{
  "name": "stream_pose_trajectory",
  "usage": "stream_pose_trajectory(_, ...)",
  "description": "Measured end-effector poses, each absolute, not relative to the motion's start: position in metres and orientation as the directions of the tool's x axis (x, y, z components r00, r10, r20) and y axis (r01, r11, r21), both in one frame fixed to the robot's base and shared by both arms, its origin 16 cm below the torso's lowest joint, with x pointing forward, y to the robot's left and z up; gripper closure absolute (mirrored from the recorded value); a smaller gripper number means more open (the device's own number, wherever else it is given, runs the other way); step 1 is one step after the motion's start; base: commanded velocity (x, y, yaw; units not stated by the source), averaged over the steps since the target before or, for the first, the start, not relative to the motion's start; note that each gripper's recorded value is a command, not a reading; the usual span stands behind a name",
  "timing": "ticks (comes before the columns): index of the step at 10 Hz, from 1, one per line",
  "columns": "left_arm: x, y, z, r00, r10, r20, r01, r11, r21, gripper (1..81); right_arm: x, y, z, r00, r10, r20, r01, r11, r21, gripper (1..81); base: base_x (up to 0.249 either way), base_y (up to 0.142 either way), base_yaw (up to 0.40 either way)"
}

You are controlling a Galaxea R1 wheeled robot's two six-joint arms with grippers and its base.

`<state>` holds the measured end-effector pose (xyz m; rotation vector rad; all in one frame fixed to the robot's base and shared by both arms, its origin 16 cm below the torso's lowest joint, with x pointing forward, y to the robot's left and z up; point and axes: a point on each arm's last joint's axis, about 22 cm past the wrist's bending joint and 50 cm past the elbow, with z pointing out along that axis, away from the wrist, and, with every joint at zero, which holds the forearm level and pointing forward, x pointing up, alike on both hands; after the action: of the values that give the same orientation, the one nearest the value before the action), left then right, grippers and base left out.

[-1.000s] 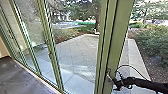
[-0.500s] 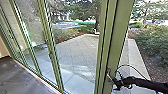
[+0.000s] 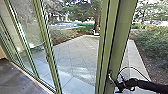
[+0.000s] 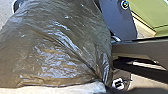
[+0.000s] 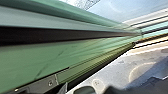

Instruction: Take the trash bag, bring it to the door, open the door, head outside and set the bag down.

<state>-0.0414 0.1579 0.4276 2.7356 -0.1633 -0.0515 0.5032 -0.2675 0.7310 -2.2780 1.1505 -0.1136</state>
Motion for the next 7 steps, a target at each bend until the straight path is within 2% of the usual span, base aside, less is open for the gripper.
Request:
stream_pose_trajectory(5,-0.041,0.158,0.428,0.992,-0.122,-0.018,-0.105,-0.914,0.392,81.1,0.538,-0.335,0.739,0.496,-0.861,-0.113,-0.769,-0.375,-0.517,1.0,0.141,0.0,0.0)
stream_pose_trajectory(7,-0.039,0.158,0.428,0.992,-0.122,-0.023,-0.103,-0.914,0.393,81.1,0.549,-0.365,0.741,0.45,-0.889,-0.081,-0.776,-0.345,-0.528,1.0,0.058,0.0,0.0)
